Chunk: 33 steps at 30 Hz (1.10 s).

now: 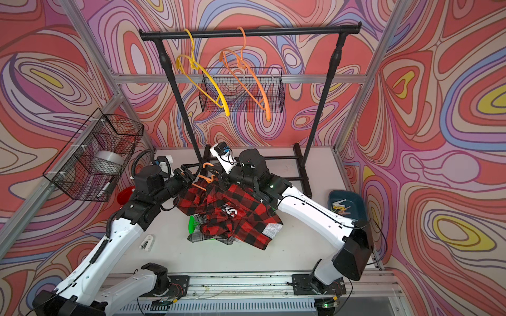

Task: Remove the clothespins securing long-sleeve shirts to the hanger
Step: Remove the long-sleeve shirt from the hanger.

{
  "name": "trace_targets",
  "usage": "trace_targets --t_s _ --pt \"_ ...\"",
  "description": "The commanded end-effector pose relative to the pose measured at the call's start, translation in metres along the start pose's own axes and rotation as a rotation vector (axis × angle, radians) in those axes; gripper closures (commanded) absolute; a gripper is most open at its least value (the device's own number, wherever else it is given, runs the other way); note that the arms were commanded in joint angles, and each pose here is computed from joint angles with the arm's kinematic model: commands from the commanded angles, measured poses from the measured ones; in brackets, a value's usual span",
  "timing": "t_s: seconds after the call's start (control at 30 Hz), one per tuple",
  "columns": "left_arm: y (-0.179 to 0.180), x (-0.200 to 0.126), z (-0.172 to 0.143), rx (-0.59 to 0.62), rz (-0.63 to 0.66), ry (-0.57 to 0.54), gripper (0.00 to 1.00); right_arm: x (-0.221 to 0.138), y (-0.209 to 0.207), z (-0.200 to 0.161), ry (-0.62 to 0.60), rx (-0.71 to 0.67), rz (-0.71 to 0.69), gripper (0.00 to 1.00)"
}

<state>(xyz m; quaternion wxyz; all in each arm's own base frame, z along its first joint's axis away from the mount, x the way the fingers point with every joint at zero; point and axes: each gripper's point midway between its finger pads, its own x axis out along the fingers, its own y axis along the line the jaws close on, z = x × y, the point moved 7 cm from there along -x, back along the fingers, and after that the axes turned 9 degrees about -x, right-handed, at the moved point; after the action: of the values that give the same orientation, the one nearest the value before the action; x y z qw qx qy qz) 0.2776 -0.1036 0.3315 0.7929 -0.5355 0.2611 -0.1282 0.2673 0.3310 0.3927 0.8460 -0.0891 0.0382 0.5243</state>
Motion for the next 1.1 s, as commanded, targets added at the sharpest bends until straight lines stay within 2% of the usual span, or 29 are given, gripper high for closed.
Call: trace_targets --t_s 0.0,0.1,0.17,0.2,0.33,0.37,0.4,0.5,0.53,0.6,0.8,1.07 --pt "-0.009 0.007 0.011 -0.037 -0.052 -0.065 0.34 -0.005 0.011 0.013 -0.069 -0.03 0.045 1.0" --pt "-0.002 0.018 0.009 -0.063 -0.047 -0.04 0.39 -0.005 0.016 0.015 -0.085 -0.032 0.071 1.0" --pt "0.002 0.023 0.007 -0.086 -0.057 -0.034 0.48 -0.004 0.018 0.014 -0.086 -0.029 0.099 1.0" --pt "0.003 0.024 0.008 -0.093 -0.062 -0.036 0.54 -0.003 0.02 0.015 -0.088 -0.028 0.111 1.0" --pt "-0.002 0.022 0.011 -0.114 -0.093 -0.061 0.9 0.0 0.021 0.011 -0.077 -0.013 0.129 1.0" --pt "-0.004 0.021 0.012 -0.117 -0.1 -0.066 0.95 0.001 0.021 0.01 -0.073 -0.007 0.131 0.97" --pt "-0.005 0.02 0.013 -0.117 -0.103 -0.074 1.0 0.001 0.022 0.008 -0.07 -0.001 0.133 0.9" --pt "-0.007 0.011 0.019 -0.125 -0.103 -0.113 1.0 0.003 0.022 0.003 -0.052 0.024 0.131 0.6" --pt "-0.007 0.007 0.022 -0.132 -0.106 -0.126 1.0 0.003 0.021 0.001 -0.049 0.035 0.122 0.45" --pt "-0.007 -0.002 0.029 -0.147 -0.11 -0.161 1.0 0.001 0.02 -0.003 -0.043 0.055 0.099 0.33" --pt "-0.017 -0.027 0.053 -0.201 -0.179 -0.251 1.0 0.005 0.018 -0.032 0.027 0.099 0.054 0.29" --pt "-0.032 -0.038 0.072 -0.263 -0.274 -0.26 1.0 0.02 0.013 -0.088 0.157 0.17 -0.026 0.29"
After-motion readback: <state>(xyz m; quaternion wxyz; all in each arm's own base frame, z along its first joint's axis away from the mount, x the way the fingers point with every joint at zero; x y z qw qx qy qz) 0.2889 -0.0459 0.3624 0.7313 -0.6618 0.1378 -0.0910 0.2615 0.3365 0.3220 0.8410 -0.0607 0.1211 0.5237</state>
